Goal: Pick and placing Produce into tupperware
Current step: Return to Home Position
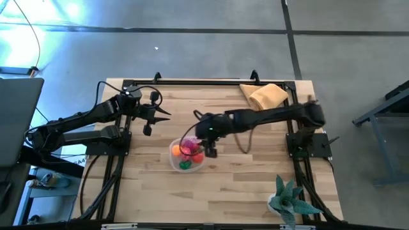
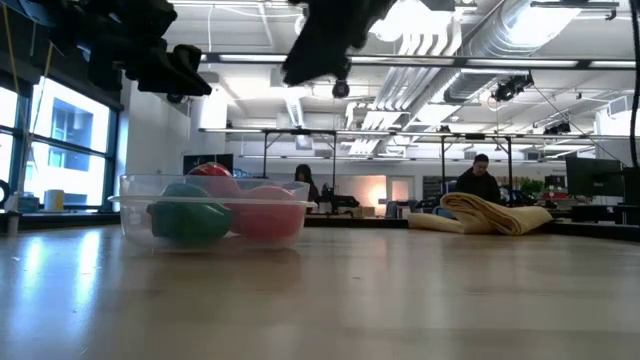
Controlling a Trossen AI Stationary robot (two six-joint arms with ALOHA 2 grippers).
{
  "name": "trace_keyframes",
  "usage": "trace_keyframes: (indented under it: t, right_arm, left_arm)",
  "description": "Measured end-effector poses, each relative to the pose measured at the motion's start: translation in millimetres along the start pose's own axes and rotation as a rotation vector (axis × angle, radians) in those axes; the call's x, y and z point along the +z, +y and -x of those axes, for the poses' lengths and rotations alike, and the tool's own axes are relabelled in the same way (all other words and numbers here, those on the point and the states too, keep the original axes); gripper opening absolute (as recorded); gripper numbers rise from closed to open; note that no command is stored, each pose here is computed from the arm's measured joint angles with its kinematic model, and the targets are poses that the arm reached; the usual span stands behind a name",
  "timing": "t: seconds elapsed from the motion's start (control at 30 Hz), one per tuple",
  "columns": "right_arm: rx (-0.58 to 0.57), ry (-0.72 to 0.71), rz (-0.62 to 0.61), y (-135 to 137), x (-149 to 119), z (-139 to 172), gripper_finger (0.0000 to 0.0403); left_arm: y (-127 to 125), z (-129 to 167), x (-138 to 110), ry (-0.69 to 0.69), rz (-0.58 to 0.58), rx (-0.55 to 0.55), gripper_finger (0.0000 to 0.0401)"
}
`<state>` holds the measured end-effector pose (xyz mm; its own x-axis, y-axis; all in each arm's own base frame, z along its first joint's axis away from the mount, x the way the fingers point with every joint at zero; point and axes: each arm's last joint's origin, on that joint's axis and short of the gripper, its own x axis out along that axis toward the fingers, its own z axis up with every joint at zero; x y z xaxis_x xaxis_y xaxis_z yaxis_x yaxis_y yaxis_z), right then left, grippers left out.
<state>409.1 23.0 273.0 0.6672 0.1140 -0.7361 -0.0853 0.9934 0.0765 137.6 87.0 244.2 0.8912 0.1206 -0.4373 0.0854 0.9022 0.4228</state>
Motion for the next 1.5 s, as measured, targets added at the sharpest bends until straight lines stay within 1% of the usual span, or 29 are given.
trace_keyframes:
  t: [0.1,0.27,0.37,0.53,0.63,0.73,0.77,0.83,0.9,0.97,1.0,1.1,1.2,1.27,1.33,1.43,1.5]
  right_arm:
    - [-0.015,0.01,-0.005,12.7,0.7,37.8,0.0106]
    - [-0.191,-0.027,-0.004,37.9,-3.6,96.3,0.0085]
    - [-0.234,-0.085,0.021,58.0,-5.7,120.7,0.0074]
    - [-0.263,-0.146,0.075,88.4,-12.0,143.4,0.0049]
    - [-0.285,-0.143,0.069,98.1,-18.6,152.9,0.0025]
    - [-0.303,-0.146,0.073,104.4,-31.7,159.2,0.0004]
    - [-0.302,-0.161,0.062,104.0,-38.8,162.0,0.0003]
    - [-0.288,-0.235,0.015,101.7,-56.5,169.6,0.0006]
    - [-0.275,-0.348,-0.057,95.1,-79.4,174.0,0.0007]
    - [-0.214,-0.473,-0.091,86.1,-98.4,172.7,0.0004]
    - [-0.172,-0.529,-0.091,79.7,-106.0,170.6,0.0002]
    - [-0.035,-0.707,-0.035,55.4,-116.6,175.6,0.0001]
    - [0.017,-0.832,-0.002,26.7,-126.4,189.2,0.0]
    - [0.02,-0.924,0.022,10.7,-131.9,208.0,0.0]
    - [0.013,-1.013,0.045,1.0,-138.4,231.2,0.0]
    - [-0.004,-1.115,0.082,-2.1,-151.5,260.6,0.0]
    - [-0.018,-1.168,0.09,0.7,-161.9,276.7,0.0]
  left_arm:
    - [0.0,0.0,0.0,0.0,0.0,0.0,0.0079]
    - [0.0,0.0,0.0,0.0,0.0,0.0,0.0079]
    - [0.0,0.0,0.0,0.0,0.0,0.0,0.0079]
    - [0.0,0.0,0.0,0.0,-0.003,0.0,0.0079]
    - [0.1,0.0,0.0,0.001,-0.009,0.002,0.0079]
    - [2.2,0.0,0.7,0.013,-0.017,0.043,0.0079]
    - [2.8,0.1,0.7,0.02,-0.017,0.057,0.0079]
    - [2.8,0.1,0.5,0.025,-0.002,0.061,0.0079]
    - [2.7,0.1,0.6,0.02,0.031,0.057,0.0079]
    - [2.6,0.0,0.7,0.017,0.056,0.055,0.0079]
    - [2.6,0.0,0.8,0.016,0.067,0.055,0.0079]
    - [3.8,0.1,2.2,0.001,0.075,0.066,0.0079]
    - [5.5,0.2,4.5,-0.025,0.077,0.077,0.0079]
    - [7.1,0.6,8.2,-0.078,0.057,0.069,0.0079]
    - [8.2,3.7,14.5,-0.163,0.023,0.052,0.0079]
    - [8.4,16.4,28.2,-0.323,-0.056,0.051,0.0079]
    - [7.8,30.1,38.3,-0.393,-0.075,0.073,0.0079]
